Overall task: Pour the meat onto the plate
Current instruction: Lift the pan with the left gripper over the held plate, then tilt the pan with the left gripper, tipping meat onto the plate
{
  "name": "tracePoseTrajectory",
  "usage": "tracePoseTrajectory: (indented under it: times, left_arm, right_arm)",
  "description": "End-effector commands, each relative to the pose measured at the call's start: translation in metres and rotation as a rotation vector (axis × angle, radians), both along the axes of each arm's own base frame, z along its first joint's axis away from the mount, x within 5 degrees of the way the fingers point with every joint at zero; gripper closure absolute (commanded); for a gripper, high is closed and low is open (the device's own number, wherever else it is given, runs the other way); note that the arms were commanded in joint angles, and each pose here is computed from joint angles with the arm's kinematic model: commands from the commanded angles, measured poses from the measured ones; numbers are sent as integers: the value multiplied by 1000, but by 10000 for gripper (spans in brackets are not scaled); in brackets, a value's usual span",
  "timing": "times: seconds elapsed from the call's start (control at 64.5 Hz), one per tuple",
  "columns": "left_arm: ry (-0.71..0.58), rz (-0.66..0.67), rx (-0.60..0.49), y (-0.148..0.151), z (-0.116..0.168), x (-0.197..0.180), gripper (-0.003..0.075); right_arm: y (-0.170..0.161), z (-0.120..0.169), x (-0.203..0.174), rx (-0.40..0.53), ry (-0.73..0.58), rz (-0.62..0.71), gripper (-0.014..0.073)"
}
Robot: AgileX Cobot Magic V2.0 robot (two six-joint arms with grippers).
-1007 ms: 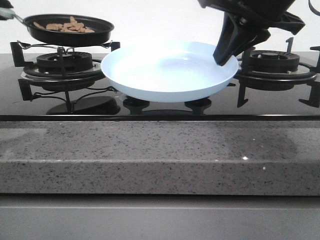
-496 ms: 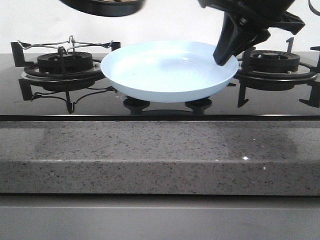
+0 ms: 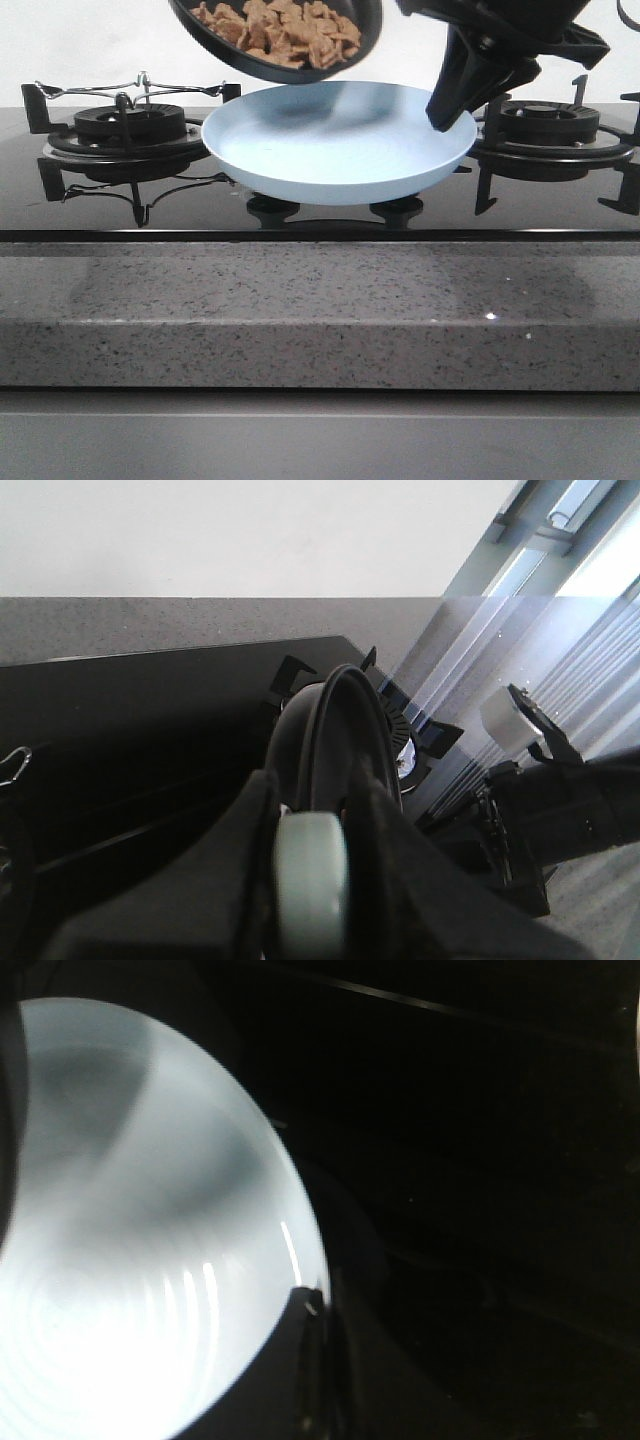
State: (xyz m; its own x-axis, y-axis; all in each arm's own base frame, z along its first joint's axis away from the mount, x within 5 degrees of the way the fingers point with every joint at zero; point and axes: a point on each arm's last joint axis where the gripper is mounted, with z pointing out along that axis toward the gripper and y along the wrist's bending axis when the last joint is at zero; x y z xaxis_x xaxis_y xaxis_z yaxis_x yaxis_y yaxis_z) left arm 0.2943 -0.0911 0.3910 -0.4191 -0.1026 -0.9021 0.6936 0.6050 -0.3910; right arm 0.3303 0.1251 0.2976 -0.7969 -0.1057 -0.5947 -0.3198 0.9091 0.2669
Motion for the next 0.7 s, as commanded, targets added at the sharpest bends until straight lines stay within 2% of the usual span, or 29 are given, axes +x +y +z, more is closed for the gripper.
tracePoseTrajectory:
  times: [0.0, 0.341, 0.682]
  left_arm:
    - [-116, 9, -40, -9, 33, -21, 741]
    - [-364, 24, 164, -32, 51, -49, 741]
    - [-633, 8, 348, -54, 55, -59, 741]
  right_arm:
    - [-2, 27, -4, 39, -109, -12, 708]
    - [-2, 27, -4, 39, -109, -12, 708]
    - [-2, 27, -4, 39, -109, -12, 708]
